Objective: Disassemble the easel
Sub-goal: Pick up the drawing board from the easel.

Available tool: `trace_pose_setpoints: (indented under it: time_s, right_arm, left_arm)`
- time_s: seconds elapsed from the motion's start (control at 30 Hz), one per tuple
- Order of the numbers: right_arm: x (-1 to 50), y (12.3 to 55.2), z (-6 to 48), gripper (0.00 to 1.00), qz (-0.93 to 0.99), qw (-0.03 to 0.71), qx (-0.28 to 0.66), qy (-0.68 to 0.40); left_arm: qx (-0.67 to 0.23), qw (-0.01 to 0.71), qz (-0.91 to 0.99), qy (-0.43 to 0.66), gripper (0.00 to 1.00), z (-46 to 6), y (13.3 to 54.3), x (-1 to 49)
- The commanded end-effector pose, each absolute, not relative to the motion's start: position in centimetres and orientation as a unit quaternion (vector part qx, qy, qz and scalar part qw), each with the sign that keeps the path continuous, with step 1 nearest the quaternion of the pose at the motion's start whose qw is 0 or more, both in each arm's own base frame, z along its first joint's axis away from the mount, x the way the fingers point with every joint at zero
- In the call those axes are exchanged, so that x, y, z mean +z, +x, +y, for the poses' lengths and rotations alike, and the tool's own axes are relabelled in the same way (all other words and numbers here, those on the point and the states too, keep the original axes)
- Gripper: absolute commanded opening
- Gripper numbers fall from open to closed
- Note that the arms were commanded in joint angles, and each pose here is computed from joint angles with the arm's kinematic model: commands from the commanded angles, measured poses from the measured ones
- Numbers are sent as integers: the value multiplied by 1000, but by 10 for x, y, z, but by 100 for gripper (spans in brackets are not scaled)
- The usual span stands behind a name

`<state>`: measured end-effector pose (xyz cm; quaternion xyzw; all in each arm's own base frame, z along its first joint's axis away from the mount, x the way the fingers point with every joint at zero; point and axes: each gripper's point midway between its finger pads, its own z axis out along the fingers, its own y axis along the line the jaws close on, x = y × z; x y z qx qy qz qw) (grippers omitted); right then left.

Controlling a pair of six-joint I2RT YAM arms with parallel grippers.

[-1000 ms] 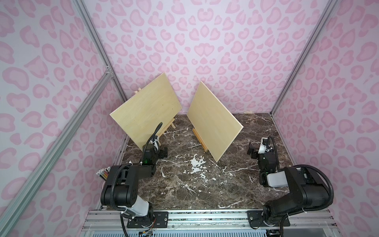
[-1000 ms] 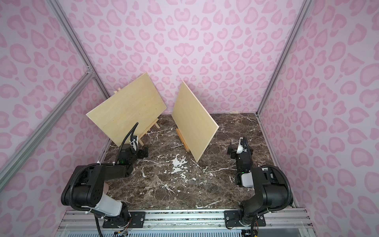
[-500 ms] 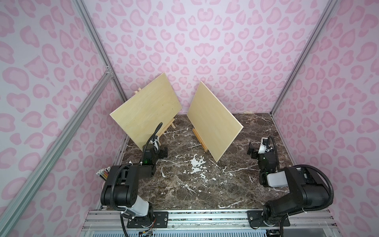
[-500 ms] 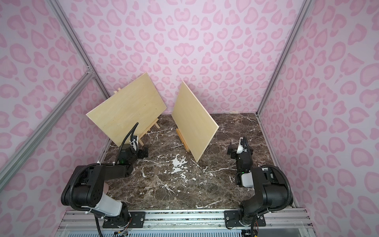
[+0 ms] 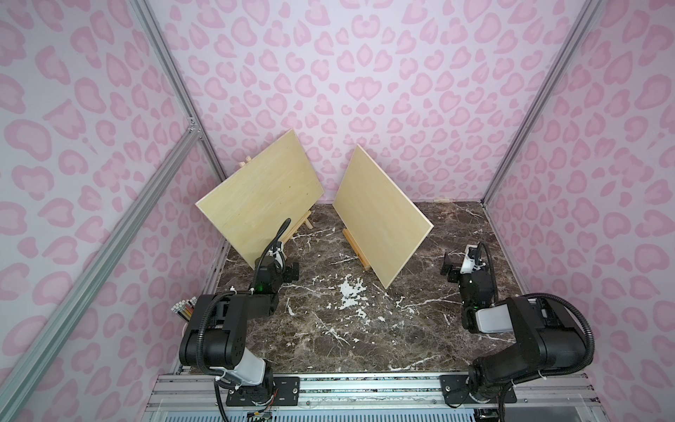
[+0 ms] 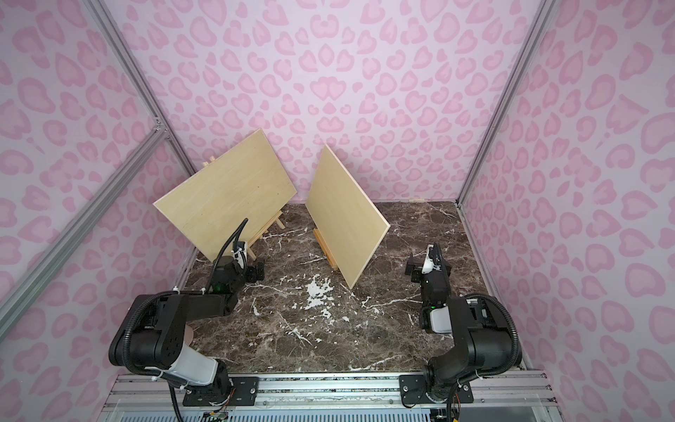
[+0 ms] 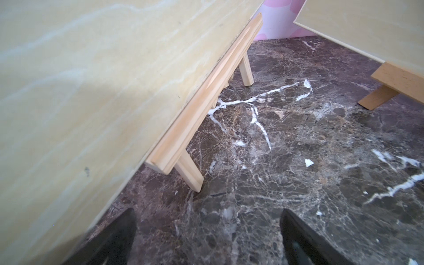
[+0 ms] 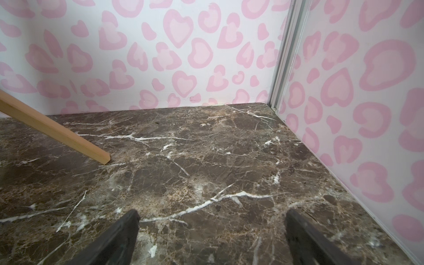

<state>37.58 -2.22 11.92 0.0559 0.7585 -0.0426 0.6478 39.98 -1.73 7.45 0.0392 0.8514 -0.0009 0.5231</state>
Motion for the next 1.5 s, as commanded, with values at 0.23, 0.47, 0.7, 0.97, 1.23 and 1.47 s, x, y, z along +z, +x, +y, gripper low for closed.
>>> trace_pose_setpoints:
  time_s: [0.23, 0.47, 0.7, 0.97, 1.23, 1.47]
  right_arm:
    - [162, 370, -5, 100, 734, 675, -71, 23]
    - [230, 351, 23, 100, 680, 732, -13, 45]
    - [267, 321, -18, 100, 607, 733, 172, 253]
    - [345, 318, 20, 89, 607, 729, 271, 165]
    - [383, 375, 142, 76, 793, 571, 211, -36]
    - [364, 424, 146, 72, 848, 510, 132, -52]
  left_arm:
    - [60, 533, 843, 29, 98, -15, 405, 130]
    - [14, 584, 811, 3, 98, -48, 393, 235]
    - [-105, 601, 791, -34, 99, -93, 379, 304]
    - [-193, 533, 820, -79, 97, -119, 376, 312]
    - [-257, 387, 879, -106, 92, -157, 385, 240]
    - [-210, 300, 927, -87, 85, -180, 369, 202]
